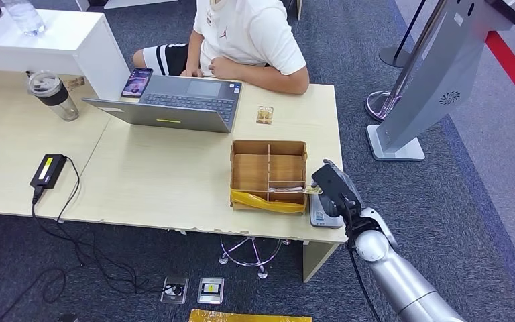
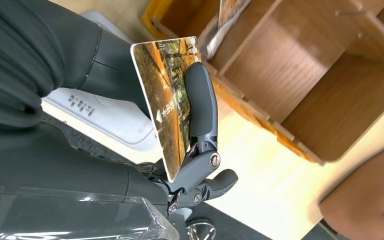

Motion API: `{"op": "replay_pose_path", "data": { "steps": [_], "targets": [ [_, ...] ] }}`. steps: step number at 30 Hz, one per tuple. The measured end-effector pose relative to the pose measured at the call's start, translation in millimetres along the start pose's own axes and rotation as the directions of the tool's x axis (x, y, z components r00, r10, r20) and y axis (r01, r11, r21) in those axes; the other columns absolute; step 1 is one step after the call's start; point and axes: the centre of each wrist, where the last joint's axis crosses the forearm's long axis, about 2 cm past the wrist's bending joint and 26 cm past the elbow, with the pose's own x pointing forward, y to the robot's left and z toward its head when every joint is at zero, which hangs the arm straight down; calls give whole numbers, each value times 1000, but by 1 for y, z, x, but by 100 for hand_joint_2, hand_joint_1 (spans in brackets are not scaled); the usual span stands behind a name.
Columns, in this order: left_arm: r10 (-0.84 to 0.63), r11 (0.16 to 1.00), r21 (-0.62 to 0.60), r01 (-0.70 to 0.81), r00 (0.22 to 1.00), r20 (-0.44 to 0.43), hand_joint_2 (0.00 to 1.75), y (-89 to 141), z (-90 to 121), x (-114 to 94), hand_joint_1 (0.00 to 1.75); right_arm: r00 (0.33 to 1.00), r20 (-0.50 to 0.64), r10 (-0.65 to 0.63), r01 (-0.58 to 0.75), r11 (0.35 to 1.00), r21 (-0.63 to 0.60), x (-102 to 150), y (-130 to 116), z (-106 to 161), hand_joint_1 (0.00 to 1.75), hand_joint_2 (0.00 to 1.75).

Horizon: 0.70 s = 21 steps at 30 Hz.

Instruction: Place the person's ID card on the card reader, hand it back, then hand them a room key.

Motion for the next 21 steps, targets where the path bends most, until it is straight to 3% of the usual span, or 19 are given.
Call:
{"op": "replay_pose_path", "data": {
  "steps": [15, 21],
  "targets": [
    [32, 999, -3, -32, 999, -13, 175, -2, 0, 0, 0, 980, -83, -180, 166, 975, -150, -29, -25, 0, 175, 175],
    [25, 999, -20, -25, 1000, -15, 175, -3, 0, 0, 0, 971, -141, -192, 176, 977, -118, -44, -35, 5, 175, 175]
  ]
}}
